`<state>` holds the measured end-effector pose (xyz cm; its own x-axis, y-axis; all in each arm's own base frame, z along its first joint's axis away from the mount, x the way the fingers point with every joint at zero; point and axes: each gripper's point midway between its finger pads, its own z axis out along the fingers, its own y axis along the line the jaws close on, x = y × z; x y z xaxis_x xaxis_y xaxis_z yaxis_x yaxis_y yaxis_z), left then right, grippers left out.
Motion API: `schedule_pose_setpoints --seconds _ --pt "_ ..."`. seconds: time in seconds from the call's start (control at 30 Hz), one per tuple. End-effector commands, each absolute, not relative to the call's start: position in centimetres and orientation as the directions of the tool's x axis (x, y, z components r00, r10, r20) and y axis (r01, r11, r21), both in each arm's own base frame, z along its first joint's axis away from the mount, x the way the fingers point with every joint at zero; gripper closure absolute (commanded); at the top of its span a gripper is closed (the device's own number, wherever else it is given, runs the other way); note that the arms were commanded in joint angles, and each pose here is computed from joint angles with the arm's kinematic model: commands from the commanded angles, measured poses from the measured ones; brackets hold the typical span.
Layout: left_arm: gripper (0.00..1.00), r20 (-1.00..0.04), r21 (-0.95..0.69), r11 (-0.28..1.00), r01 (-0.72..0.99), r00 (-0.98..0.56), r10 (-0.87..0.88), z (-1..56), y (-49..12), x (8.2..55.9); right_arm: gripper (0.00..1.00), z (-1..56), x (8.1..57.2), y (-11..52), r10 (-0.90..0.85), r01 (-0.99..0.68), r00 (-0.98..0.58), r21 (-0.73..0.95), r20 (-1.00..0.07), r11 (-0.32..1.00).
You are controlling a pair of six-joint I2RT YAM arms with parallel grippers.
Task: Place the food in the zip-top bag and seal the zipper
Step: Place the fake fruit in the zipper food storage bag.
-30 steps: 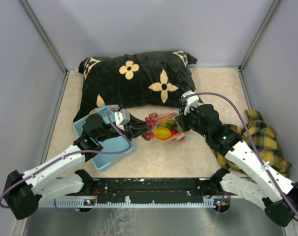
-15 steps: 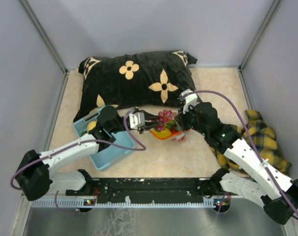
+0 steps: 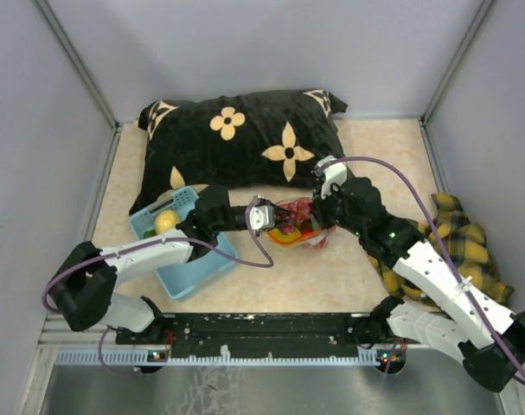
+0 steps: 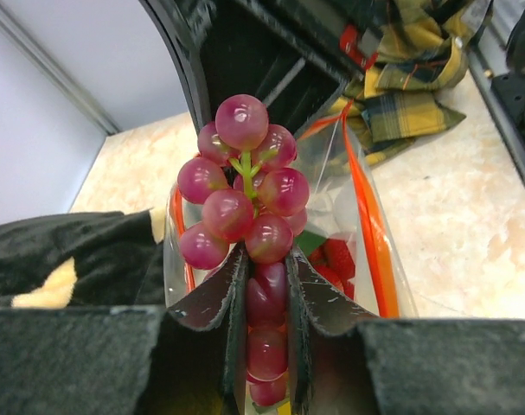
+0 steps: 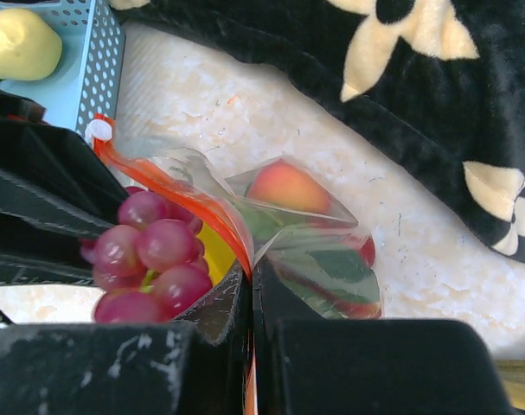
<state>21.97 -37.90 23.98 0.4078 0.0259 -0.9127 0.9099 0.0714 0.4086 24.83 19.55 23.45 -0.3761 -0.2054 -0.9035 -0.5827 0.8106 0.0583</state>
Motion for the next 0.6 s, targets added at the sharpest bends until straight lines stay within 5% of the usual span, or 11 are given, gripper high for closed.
schedule_pose_setpoints --seconds 0.0,0.4,0.57 --pt "1.0 -0.889 0.457 0.067 0.887 0.451 0.083 22.9 -38.5 23.0 1.0 27.1 25.6 20.0 -0.158 -0.591 -0.297 0.052 -0.942 0.805" --pt "0.99 -0.881 0.417 0.084 0.905 0.379 0.283 18.4 -37.9 24.7 1.0 27.8 25.6 19.9 -0.15 -0.591 -0.28 0.047 -0.948 0.805" --pt "0.89 -0.856 0.412 0.052 0.91 0.367 0.365 17.8 -38.6 25.4 1.0 28.1 25.5 20.0 -0.143 -0.597 -0.276 0.053 -0.95 0.801"
